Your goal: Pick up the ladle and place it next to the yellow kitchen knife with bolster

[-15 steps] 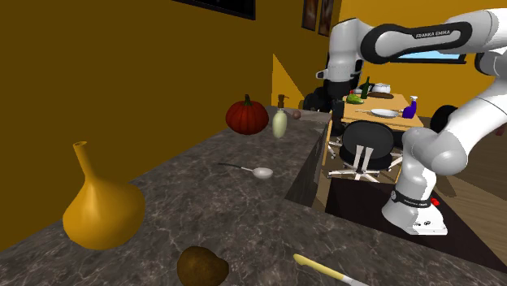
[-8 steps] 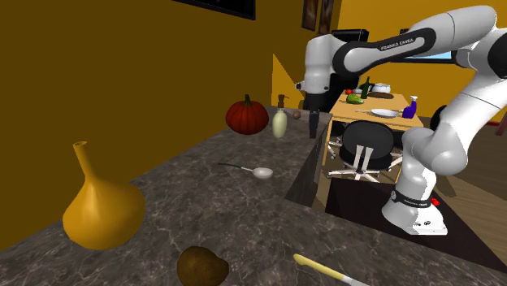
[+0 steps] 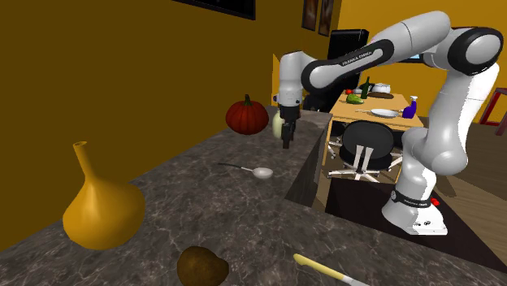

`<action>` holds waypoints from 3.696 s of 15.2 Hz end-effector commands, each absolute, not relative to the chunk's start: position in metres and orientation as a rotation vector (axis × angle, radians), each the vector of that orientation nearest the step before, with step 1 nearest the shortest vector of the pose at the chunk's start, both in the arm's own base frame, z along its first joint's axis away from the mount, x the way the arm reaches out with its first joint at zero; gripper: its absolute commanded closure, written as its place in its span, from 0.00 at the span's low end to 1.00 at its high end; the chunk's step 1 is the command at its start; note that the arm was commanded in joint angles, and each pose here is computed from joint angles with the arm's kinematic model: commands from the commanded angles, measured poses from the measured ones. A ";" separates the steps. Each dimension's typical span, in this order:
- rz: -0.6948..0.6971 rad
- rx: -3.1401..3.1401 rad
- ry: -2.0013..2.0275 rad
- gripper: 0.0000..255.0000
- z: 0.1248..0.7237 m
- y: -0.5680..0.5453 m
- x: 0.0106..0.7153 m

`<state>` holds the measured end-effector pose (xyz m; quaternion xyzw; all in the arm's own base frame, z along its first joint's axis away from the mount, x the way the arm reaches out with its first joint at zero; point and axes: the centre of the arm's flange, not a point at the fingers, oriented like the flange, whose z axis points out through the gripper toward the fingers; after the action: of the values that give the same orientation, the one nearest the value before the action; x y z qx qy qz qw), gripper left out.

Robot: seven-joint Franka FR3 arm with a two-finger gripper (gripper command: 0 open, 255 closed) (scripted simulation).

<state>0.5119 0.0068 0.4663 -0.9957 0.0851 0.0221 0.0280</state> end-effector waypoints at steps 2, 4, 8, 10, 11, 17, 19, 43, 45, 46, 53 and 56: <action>0.057 -3.060 0.297 0.00 0.448 0.011 0.547; 0.050 -3.051 0.319 0.00 0.437 0.013 0.570; 0.037 -3.032 0.363 0.00 0.414 0.014 0.616; 0.030 -3.023 0.385 0.00 0.402 0.015 0.639; 0.027 -3.018 0.396 0.00 0.397 0.015 0.650; 0.015 -3.001 0.433 0.00 0.367 0.016 0.690; 0.015 -3.001 0.433 0.00 0.356 0.017 0.690; 0.015 -3.001 0.433 1.00 0.353 0.019 0.690; 0.015 -3.001 0.433 1.00 0.364 0.019 0.690; 0.015 -3.001 0.433 1.00 0.369 0.019 0.690; 0.015 -3.001 0.433 1.00 0.406 0.019 0.690; 0.015 -3.001 0.433 1.00 0.422 0.019 0.690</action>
<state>0.6904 0.0187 0.4162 -0.9882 0.1427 0.0049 0.0549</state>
